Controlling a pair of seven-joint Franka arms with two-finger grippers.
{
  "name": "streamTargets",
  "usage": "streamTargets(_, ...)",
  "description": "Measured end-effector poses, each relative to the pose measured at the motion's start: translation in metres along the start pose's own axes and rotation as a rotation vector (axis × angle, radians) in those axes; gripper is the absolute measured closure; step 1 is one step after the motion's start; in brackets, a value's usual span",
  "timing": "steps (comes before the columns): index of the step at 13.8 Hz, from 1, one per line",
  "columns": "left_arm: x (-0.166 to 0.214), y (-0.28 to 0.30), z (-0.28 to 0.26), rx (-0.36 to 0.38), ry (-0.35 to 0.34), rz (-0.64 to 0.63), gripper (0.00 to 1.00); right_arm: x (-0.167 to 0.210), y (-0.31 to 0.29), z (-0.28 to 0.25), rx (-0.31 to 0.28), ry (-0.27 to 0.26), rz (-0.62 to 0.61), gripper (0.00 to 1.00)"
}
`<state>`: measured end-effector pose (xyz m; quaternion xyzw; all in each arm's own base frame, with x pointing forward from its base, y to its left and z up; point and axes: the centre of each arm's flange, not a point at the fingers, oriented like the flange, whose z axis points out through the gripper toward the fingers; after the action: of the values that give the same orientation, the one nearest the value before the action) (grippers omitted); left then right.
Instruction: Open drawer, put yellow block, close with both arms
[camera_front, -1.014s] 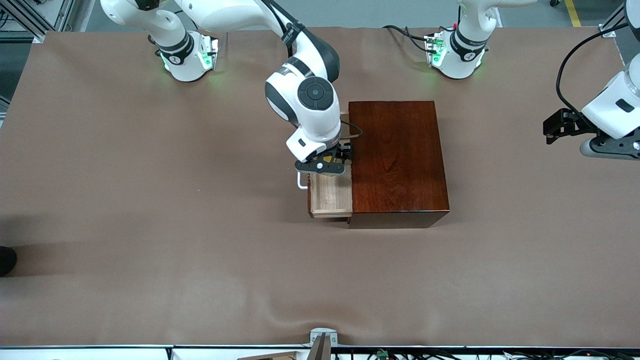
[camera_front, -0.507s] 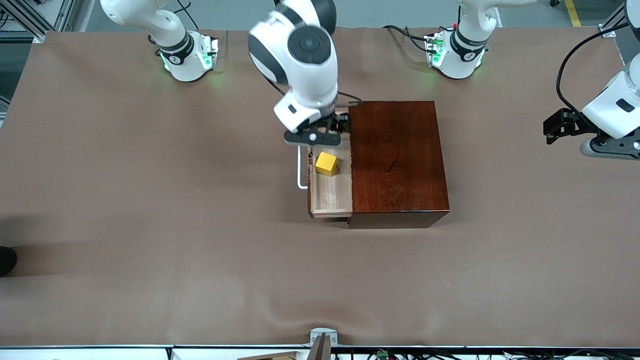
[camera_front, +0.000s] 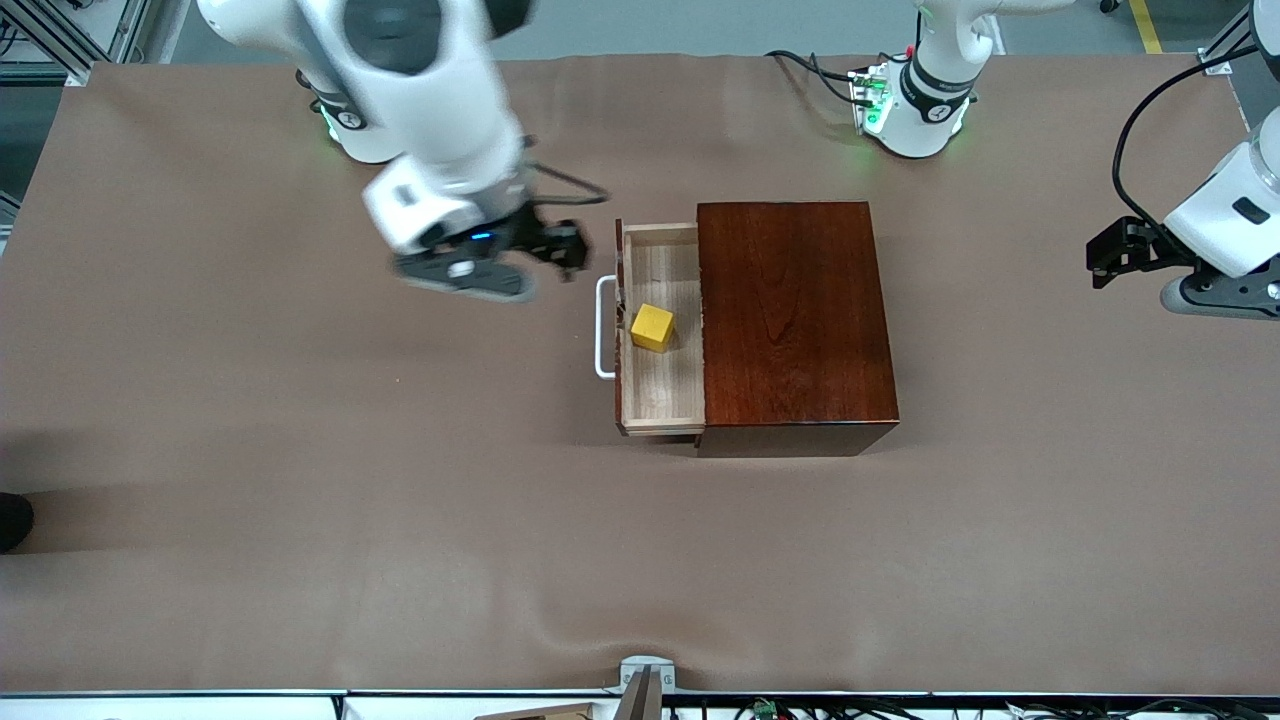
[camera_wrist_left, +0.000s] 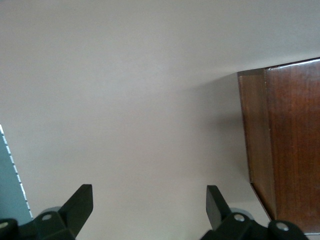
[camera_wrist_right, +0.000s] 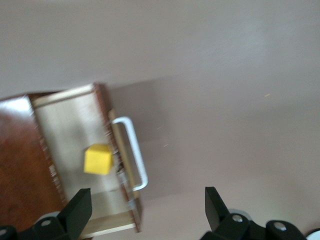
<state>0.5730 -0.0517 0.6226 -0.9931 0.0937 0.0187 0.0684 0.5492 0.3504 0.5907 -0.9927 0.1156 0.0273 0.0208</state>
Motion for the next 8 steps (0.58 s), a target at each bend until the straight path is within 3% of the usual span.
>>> streamTargets(4,0.000,-0.002,0.000,-0.046,0.004,-0.009,0.00,0.055,0.100,-0.032,-0.018,0.004,-0.032,0.00)
streamTargets(8,0.000,0.000,-0.002,-0.050,0.009,-0.007,0.00,0.082,0.208,-0.060,-0.018,0.023,-0.081,0.00)
